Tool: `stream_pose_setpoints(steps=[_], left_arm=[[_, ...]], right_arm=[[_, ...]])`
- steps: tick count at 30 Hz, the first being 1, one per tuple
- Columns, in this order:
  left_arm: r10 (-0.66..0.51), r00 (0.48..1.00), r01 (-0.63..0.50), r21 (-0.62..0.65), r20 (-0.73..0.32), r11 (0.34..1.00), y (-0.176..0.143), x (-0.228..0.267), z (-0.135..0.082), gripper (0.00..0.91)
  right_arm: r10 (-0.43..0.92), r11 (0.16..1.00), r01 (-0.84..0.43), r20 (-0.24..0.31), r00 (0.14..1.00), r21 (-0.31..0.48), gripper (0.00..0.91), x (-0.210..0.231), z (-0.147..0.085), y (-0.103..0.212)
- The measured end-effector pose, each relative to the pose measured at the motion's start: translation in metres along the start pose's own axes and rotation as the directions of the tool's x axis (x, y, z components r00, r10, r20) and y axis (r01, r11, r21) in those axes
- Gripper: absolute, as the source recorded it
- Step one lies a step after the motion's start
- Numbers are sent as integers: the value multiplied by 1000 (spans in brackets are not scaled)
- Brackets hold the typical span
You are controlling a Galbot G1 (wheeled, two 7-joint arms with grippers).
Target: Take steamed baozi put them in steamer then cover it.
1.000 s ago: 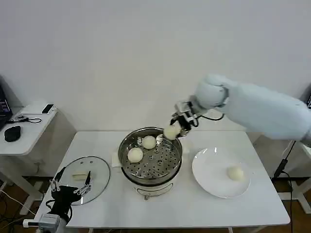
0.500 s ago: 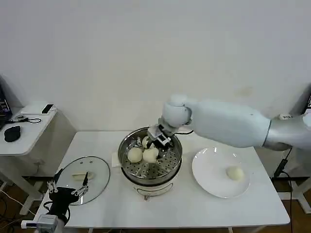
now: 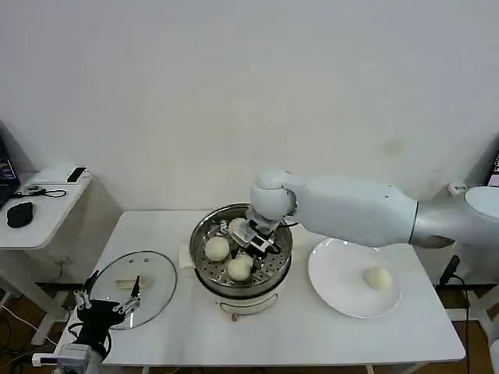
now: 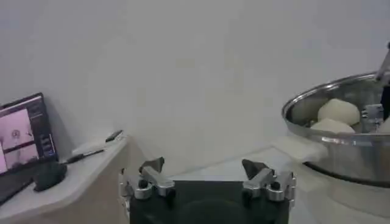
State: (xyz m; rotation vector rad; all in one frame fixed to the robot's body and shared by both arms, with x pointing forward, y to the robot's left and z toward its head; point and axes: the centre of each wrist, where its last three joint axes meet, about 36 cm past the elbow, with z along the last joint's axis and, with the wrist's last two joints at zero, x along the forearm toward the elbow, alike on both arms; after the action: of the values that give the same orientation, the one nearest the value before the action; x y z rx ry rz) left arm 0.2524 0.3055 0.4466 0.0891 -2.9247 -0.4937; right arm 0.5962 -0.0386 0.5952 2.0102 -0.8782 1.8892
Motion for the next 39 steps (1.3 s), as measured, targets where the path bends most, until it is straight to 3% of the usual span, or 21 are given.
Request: stream_pose_setpoints(steps=[3,4,17,28,39], left_arm=[[0,1000,0,1,0,1000,0,0,0,907],[0,1000,0,1,0,1000,0,0,0,907],[3,1000,-3,-8,5,1000,2,-1,-1,907],[22,1000,-22,-18,22,1000,3,-6,-4,907],[54,998,-53,-23,45,998,0,-10,-10,907]], right_arm=[[-3,1000,3,3,1000,8,786,-2,0,1],[-3,1000,3,5,1000,10,897,-2,0,1],[67,998,-67,-2,998,-19,907,24,13,2],[185,954,-191,-46,982,-230,907,78,60,37],[177,852,-232,-159,971,-469,907,99,130,145]])
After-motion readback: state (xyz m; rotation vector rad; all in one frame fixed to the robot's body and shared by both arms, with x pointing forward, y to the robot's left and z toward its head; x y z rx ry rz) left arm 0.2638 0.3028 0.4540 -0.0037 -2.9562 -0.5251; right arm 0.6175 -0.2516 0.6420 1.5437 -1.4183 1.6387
